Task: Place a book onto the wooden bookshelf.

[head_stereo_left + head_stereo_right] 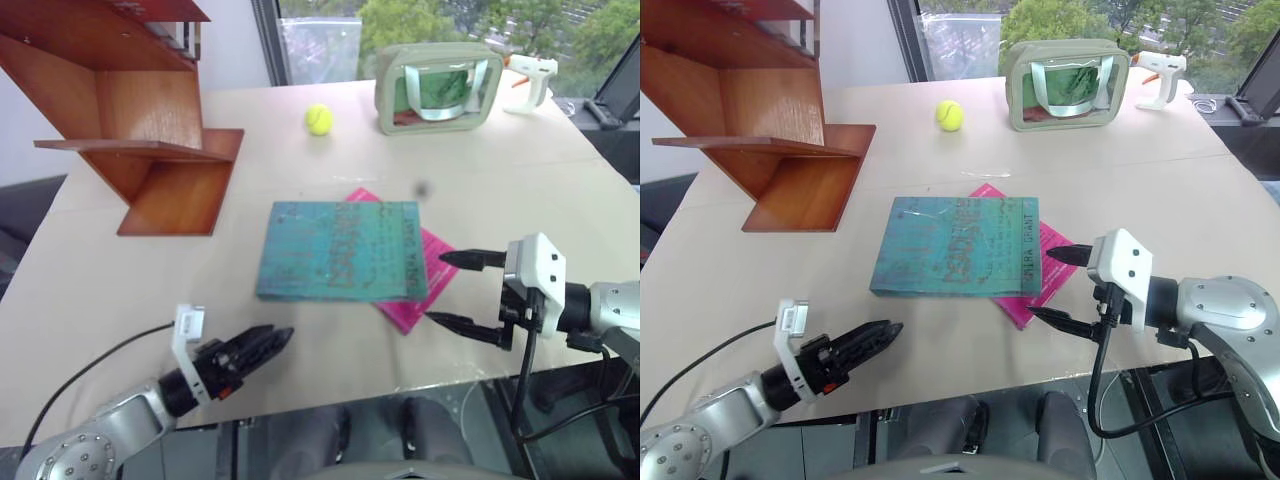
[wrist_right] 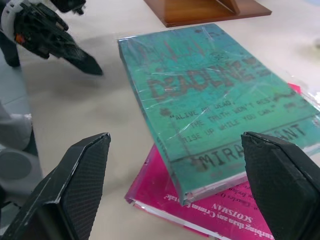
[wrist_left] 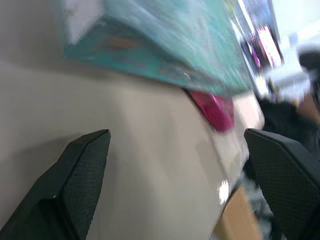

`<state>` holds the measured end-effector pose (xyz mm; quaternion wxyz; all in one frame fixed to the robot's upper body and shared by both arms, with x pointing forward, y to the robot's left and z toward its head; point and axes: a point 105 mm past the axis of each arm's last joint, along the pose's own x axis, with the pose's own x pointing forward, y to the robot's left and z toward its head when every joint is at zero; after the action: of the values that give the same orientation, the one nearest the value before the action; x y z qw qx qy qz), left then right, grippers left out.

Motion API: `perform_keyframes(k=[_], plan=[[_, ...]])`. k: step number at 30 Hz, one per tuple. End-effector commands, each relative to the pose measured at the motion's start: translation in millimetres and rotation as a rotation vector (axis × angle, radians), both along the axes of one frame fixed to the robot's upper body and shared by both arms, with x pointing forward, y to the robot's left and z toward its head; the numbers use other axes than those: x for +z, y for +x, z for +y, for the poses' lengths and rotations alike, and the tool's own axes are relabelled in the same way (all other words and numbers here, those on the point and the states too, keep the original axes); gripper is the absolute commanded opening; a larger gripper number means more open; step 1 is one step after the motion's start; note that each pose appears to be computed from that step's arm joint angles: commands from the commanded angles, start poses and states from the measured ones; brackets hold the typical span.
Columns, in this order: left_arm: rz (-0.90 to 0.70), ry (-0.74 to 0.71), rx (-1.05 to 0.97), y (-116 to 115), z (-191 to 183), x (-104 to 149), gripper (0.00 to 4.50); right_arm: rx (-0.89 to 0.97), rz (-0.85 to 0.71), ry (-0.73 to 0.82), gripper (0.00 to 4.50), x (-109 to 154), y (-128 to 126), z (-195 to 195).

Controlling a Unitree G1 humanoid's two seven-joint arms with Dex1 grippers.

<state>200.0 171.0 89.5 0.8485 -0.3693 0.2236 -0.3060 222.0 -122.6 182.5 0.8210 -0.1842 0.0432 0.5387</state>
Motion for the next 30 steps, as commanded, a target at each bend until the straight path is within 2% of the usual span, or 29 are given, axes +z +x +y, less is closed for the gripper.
perform_keyframes(k=[1,6,10,13,17,21,23,27,30], plan=[[0.077,-0.144,0.089,10,-15,7,4.50,-0.006,-0.057,-0.014,4.28,11,-2,-1],[0.125,-0.274,0.187,34,-35,11,4.50,-0.034,-0.060,-0.024,4.28,13,-7,-6],[0.169,-0.341,0.293,56,-37,12,4.50,-0.054,-0.061,-0.037,4.28,12,-11,-8],[0.192,-0.358,0.307,64,-35,14,3.72,-0.073,-0.064,-0.038,4.36,12,-13,-10],[0.201,-0.336,0.286,81,-26,16,1.73,-0.095,-0.073,-0.045,4.36,12,-11,-11],[0.190,-0.295,0.162,94,-23,21,0.20,-0.105,-0.083,-0.039,4.36,13,-8,-8],[0.180,-0.285,0.083,100,-19,27,0.01,-0.108,-0.086,-0.035,4.36,14,-8,-7],[0.178,-0.269,-0.074,112,-8,39,0.01,-0.116,-0.089,-0.030,4.36,16,-8,-6],[0.191,-0.215,-0.147,126,-5,37,0.01,-0.124,-0.093,-0.030,4.36,17,-9,-7]])
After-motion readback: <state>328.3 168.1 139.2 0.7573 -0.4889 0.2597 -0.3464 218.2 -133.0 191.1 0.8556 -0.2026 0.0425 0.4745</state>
